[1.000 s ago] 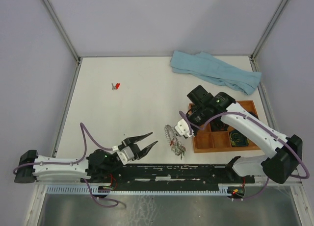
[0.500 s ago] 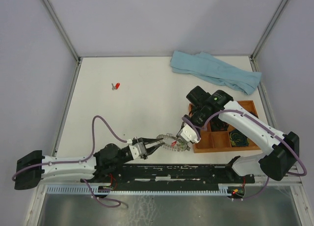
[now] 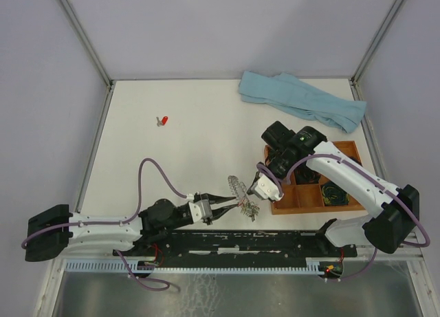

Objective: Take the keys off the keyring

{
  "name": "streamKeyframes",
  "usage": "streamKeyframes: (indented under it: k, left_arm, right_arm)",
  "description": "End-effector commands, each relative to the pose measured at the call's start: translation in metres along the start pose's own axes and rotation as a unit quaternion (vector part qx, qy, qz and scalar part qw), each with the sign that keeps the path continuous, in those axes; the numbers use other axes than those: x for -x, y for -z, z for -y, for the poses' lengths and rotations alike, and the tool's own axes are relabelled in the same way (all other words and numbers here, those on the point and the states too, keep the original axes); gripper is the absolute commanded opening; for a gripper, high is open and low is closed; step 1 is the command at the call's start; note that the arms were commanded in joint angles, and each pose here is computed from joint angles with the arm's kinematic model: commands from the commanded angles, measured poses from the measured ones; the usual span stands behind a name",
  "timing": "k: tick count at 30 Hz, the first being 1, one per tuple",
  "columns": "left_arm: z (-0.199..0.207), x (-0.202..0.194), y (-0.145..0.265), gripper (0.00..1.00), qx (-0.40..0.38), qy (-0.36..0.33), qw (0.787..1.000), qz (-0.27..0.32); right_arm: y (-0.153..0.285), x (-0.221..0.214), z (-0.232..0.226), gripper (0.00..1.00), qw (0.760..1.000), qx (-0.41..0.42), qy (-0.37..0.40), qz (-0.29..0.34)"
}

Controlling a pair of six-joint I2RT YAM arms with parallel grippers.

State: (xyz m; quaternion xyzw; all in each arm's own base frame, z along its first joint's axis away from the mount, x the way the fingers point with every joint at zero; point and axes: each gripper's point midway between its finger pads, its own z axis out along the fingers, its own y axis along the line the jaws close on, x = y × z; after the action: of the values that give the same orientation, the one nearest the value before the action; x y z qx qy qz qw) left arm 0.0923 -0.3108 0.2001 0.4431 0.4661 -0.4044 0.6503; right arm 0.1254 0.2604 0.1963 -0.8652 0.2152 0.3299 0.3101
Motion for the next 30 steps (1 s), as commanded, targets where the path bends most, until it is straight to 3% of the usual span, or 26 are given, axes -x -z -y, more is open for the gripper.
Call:
streamKeyframes:
  k: [1,12,30]
  left_arm:
    - [-0.022,0.029,-0.013,0.31,0.046,-0.021,0.998,0.037]
    - [-0.023,0.02,-0.035,0.31,0.042,-0.053,0.998,0.011]
    - [-0.018,0.025,-0.033,0.27,0.026,-0.051,0.998,0.02]
  right_arm:
    - [-0.001,0.019,0.001,0.01,0.999,-0.008,0.013,0.039]
    - [-0.003,0.02,0.001,0.01,0.999,-0.009,-0.005,0.047]
    - [-0.003,0.015,0.01,0.01,0.998,-0.026,-0.043,0.04]
